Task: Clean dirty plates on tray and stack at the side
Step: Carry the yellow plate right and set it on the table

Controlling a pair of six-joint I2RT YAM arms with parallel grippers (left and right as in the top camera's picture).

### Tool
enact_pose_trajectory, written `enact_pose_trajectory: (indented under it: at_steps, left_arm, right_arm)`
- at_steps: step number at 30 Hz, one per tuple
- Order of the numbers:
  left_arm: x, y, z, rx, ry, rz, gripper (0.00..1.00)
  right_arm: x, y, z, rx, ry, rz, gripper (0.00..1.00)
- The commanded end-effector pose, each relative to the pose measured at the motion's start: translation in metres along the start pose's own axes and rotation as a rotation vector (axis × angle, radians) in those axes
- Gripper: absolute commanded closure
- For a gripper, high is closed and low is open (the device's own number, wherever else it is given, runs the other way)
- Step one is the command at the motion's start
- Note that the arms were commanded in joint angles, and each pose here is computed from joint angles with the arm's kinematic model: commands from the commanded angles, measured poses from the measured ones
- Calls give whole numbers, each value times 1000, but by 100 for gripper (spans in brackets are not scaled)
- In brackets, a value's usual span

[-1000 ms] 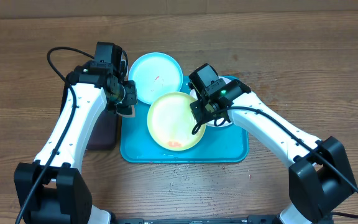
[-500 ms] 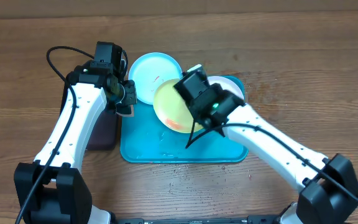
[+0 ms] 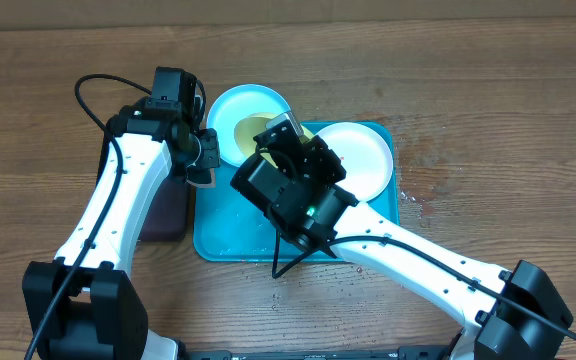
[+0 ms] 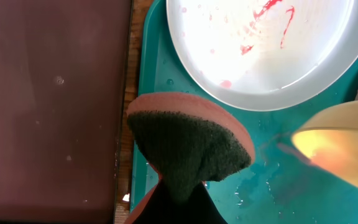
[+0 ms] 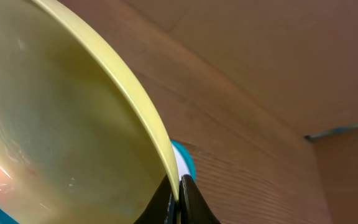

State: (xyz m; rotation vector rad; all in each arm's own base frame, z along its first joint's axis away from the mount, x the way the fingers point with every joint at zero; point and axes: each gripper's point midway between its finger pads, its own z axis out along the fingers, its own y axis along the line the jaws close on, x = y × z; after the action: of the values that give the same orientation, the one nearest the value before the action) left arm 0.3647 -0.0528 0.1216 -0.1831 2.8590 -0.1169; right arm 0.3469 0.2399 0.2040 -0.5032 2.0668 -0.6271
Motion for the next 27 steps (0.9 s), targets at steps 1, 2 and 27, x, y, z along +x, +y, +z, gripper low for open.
enact_pose_trajectory:
  at_steps: [1, 2, 27]
  left_arm:
    - [-9, -2, -12, 5, -45, -9, 96]
    - [-9, -2, -12, 5, -45, -9, 96]
    - [-10, 1, -12, -14, -49, 47, 96]
  right_arm:
    - [-22, -31, -14, 104, -63, 69, 96]
    - [-22, -33, -14, 113, -64, 71, 96]
    - [7, -43, 57, -179, 169, 587, 96]
